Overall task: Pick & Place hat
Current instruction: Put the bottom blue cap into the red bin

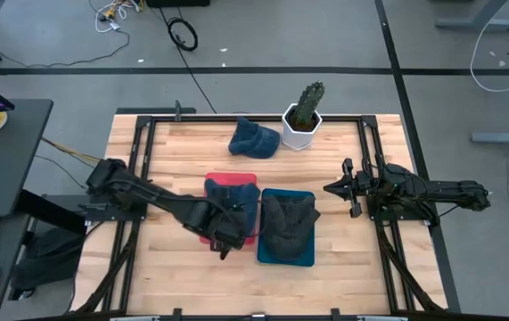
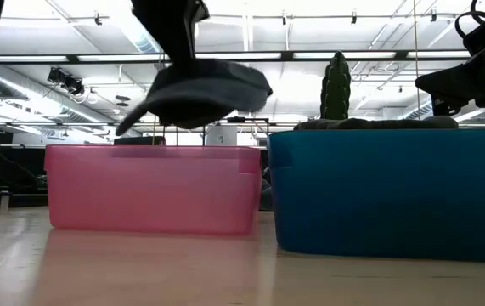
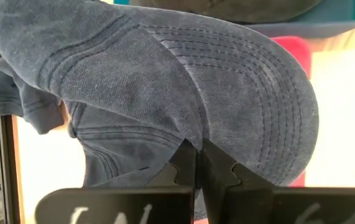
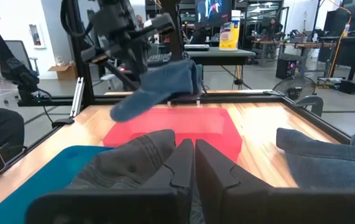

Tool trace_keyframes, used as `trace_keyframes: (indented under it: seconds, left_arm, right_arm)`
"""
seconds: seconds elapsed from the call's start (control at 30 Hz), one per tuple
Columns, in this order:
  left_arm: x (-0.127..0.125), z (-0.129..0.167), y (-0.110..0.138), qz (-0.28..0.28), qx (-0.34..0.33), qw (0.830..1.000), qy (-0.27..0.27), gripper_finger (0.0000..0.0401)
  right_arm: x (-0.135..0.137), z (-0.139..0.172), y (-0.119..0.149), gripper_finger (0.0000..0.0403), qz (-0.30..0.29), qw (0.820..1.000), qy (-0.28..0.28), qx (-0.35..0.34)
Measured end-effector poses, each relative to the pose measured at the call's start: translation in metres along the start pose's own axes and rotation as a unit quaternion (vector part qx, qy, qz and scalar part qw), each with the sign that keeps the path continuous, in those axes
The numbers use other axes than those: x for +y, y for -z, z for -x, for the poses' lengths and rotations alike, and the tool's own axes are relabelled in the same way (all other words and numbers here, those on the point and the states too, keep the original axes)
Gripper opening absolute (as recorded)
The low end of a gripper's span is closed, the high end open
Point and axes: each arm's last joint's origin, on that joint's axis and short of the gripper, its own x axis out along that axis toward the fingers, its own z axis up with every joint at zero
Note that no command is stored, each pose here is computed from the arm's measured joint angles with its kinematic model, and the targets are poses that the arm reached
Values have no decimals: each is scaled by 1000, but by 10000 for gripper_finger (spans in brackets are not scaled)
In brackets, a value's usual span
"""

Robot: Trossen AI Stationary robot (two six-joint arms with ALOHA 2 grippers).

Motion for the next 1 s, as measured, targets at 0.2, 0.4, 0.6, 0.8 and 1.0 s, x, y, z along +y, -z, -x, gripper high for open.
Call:
trace_keyframes:
  seconds: [0.2, 0.4, 0.6, 0.8, 1.0]
  left_arm:
    - [-5, -21, -4, -24, 27, 999, -8, 11]
    - [-7, -25, -6, -23, 18, 1000, -6, 8]
    - [-7, -25, -6, -25, 19, 999, -7, 7]
    - [-7, -25, -6, -27, 19, 999, -6, 14]
    - [-7, -25, -5, -15, 22, 1000, 0, 6]
  right_arm:
    - [0, 0, 0, 21, 0, 1000, 0, 0]
    - [0, 0, 0, 21, 0, 1000, 0, 0]
    - [0, 0, 0, 21, 0, 1000, 0, 0]
    - [0, 0, 0, 21, 0, 1000, 0, 0]
    - [0, 0, 0, 21, 0, 1000, 0, 0]
